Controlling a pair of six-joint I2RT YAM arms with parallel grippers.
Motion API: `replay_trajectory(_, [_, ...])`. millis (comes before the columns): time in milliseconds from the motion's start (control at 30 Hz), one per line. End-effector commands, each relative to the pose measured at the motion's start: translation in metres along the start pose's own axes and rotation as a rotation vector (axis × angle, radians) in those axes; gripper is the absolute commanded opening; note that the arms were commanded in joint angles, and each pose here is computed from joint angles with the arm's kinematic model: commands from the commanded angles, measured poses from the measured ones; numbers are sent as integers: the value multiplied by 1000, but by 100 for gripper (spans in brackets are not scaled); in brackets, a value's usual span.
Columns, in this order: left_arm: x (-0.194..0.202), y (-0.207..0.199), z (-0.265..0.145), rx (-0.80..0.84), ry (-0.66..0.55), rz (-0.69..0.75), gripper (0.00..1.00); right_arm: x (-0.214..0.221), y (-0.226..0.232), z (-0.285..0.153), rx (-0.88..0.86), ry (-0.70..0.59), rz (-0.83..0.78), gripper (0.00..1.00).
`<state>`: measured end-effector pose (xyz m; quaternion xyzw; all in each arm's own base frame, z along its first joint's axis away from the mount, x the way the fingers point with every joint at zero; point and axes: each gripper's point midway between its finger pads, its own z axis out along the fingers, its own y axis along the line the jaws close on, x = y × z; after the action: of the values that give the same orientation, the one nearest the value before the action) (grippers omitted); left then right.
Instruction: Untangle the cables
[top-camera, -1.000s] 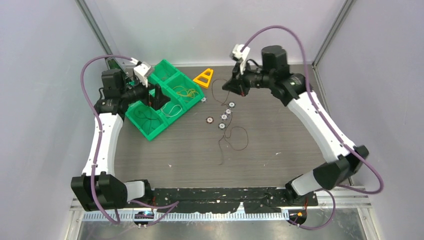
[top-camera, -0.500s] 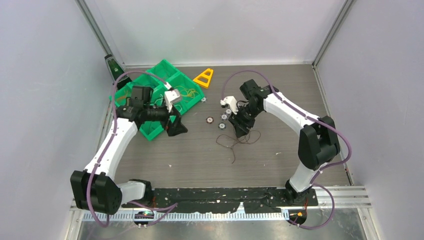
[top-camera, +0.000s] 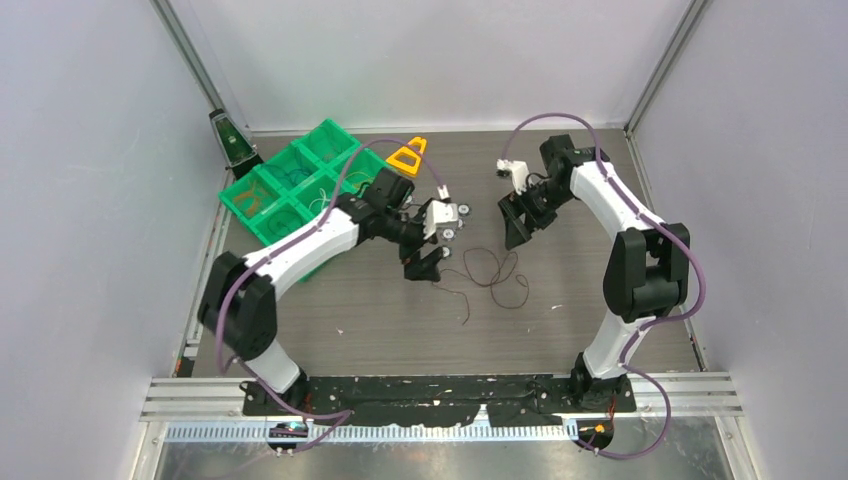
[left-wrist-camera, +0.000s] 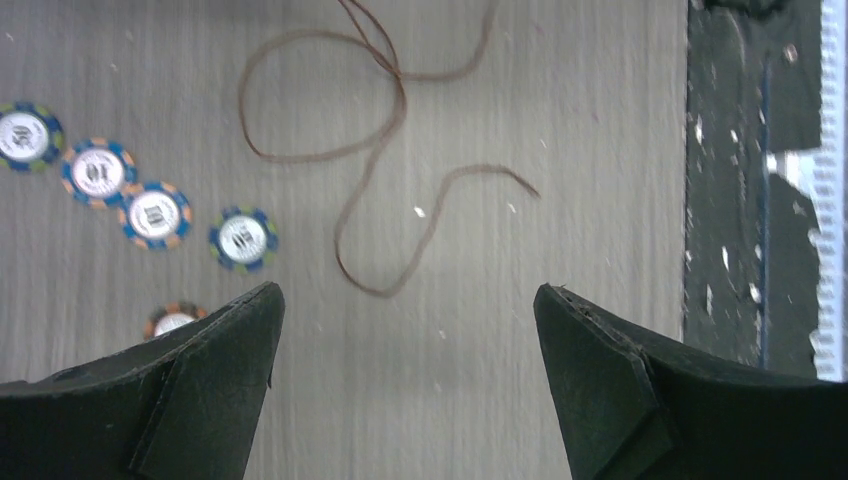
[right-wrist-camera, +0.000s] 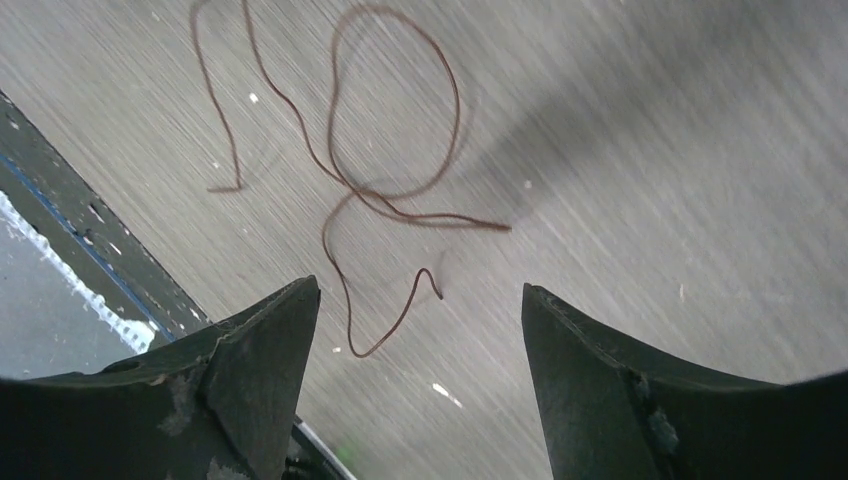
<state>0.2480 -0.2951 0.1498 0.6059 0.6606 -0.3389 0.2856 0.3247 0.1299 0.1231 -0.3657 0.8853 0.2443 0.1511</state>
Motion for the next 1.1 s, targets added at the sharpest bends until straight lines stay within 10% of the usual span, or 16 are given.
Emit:
replay_trajectory(0, [-41,37,19,-60,-84,-85,95,44,-2,3,23,140,54,80])
replay_trajectory(500, [6,9,78,35,-147,-886,67,66,-23,63,-31,202,206,37])
replay_trajectory(1067, [4,44,140,-69,-160,-1052,60,39,1,122,-177,189,309,13])
